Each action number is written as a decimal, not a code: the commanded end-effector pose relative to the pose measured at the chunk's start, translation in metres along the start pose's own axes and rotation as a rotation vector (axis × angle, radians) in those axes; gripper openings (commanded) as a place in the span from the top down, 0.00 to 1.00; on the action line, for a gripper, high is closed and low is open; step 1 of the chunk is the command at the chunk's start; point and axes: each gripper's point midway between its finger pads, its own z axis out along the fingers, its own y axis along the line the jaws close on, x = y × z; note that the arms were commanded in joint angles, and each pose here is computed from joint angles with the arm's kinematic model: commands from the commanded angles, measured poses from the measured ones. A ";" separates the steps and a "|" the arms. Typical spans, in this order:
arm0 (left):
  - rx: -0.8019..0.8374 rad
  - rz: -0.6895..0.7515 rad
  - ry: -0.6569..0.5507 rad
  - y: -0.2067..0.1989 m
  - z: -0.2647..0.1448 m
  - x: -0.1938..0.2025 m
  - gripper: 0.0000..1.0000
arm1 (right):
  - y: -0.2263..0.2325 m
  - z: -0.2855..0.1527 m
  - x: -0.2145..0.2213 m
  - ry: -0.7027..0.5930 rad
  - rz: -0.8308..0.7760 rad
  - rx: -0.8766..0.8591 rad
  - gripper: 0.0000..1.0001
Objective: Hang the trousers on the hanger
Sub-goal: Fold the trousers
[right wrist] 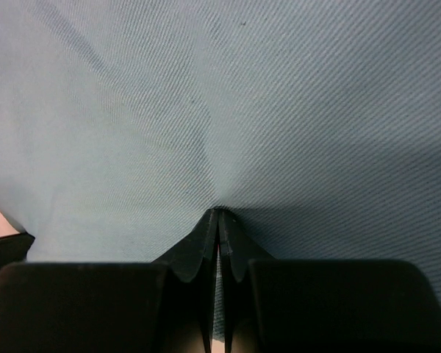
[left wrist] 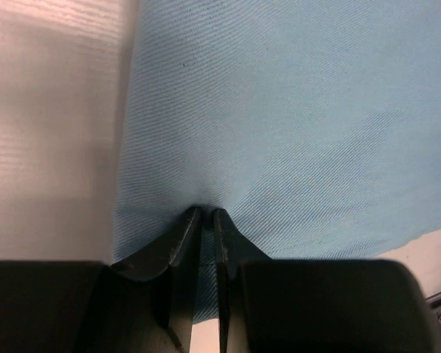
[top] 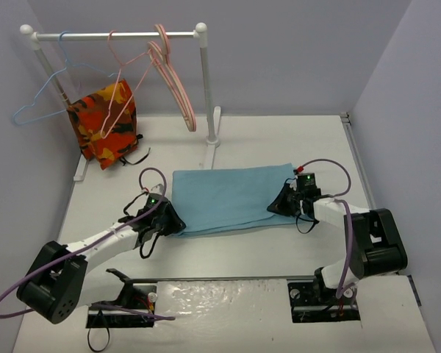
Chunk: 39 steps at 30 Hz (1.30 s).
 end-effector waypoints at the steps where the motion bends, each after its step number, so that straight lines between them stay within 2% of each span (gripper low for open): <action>1: -0.078 -0.064 0.089 0.028 -0.003 0.032 0.89 | 0.007 0.008 -0.012 -0.007 -0.051 -0.014 1.00; 7: -0.004 0.017 0.023 0.002 -0.015 0.006 0.85 | 0.112 -0.003 -0.028 0.008 -0.263 -0.238 1.00; 14: 0.084 0.086 -0.144 -0.039 -0.044 -0.064 0.85 | 0.220 0.004 0.032 0.141 -0.472 -0.460 1.00; 18: 0.068 0.076 -0.156 -0.034 -0.031 -0.088 0.85 | 0.242 0.025 0.078 0.242 -0.509 -0.544 1.00; 22: 0.054 0.054 -0.118 -0.030 -0.008 -0.095 0.86 | 0.228 0.050 0.120 0.314 -0.514 -0.566 1.00; 26: 0.031 0.013 -0.055 -0.016 0.023 -0.081 0.86 | 0.173 0.076 0.159 0.410 -0.498 -0.474 1.00; 31: 0.042 -0.032 -0.002 -0.013 0.043 -0.063 0.90 | 0.115 0.075 0.187 0.485 -0.480 -0.372 1.00; 35: 0.065 -0.042 0.004 -0.018 0.038 -0.040 0.91 | 0.084 0.064 0.188 0.498 -0.539 -0.277 1.00; 39: 0.102 -0.022 -0.014 -0.030 0.025 -0.036 0.91 | 0.094 0.056 0.175 0.487 -0.585 -0.269 1.00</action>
